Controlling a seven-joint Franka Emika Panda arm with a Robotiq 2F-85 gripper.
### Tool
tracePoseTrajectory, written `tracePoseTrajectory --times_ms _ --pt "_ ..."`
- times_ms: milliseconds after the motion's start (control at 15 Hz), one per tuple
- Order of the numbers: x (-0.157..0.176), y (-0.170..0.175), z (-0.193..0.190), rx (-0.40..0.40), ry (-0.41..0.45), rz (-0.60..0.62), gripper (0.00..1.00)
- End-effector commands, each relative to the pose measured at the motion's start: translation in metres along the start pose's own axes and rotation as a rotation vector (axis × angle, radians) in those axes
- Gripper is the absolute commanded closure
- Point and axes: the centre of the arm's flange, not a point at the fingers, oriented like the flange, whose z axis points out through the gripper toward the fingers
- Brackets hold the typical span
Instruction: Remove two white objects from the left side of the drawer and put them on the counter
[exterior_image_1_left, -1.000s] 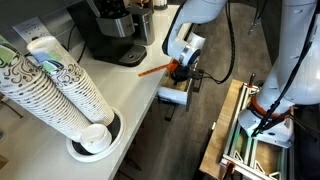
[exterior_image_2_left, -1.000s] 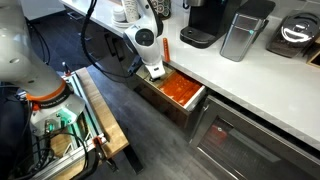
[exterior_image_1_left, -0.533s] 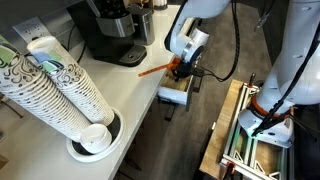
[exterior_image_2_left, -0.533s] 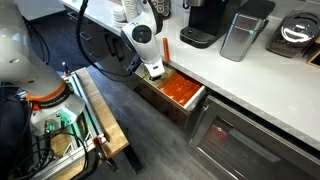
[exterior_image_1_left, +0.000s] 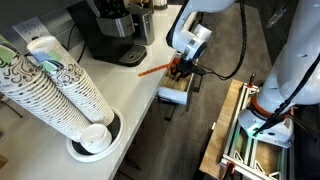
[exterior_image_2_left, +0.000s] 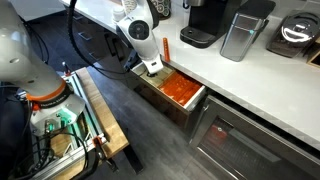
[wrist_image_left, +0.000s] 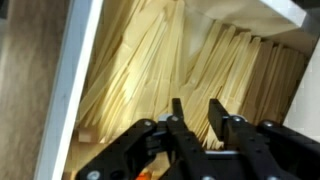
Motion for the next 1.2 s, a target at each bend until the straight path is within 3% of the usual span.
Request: tracePoseTrajectory --times_ms 0,67,200,333,533,667,867,1133 --pt "-0.005 -0.004 0.022 -0.010 -0.101 -0.020 0.34" --pt "-0.004 -0.002 0.026 -0.021 -0.114 -0.021 0.25" --pt "-0.001 0.004 0.033 -0.041 -0.108 -0.017 0.20" --pt "0.002 0.007 0.039 -0.041 -0.101 -0.017 0.24" --pt "0.006 0.004 0.045 -0.033 -0.110 -0.017 0.43" --pt "0.008 0.004 0.048 -0.040 -0.114 -0.013 0.66" --pt "0.010 0.008 0.049 -0.051 -0.116 -0.001 0.88" --pt "0.012 0.011 0.047 -0.049 -0.117 0.013 0.98"
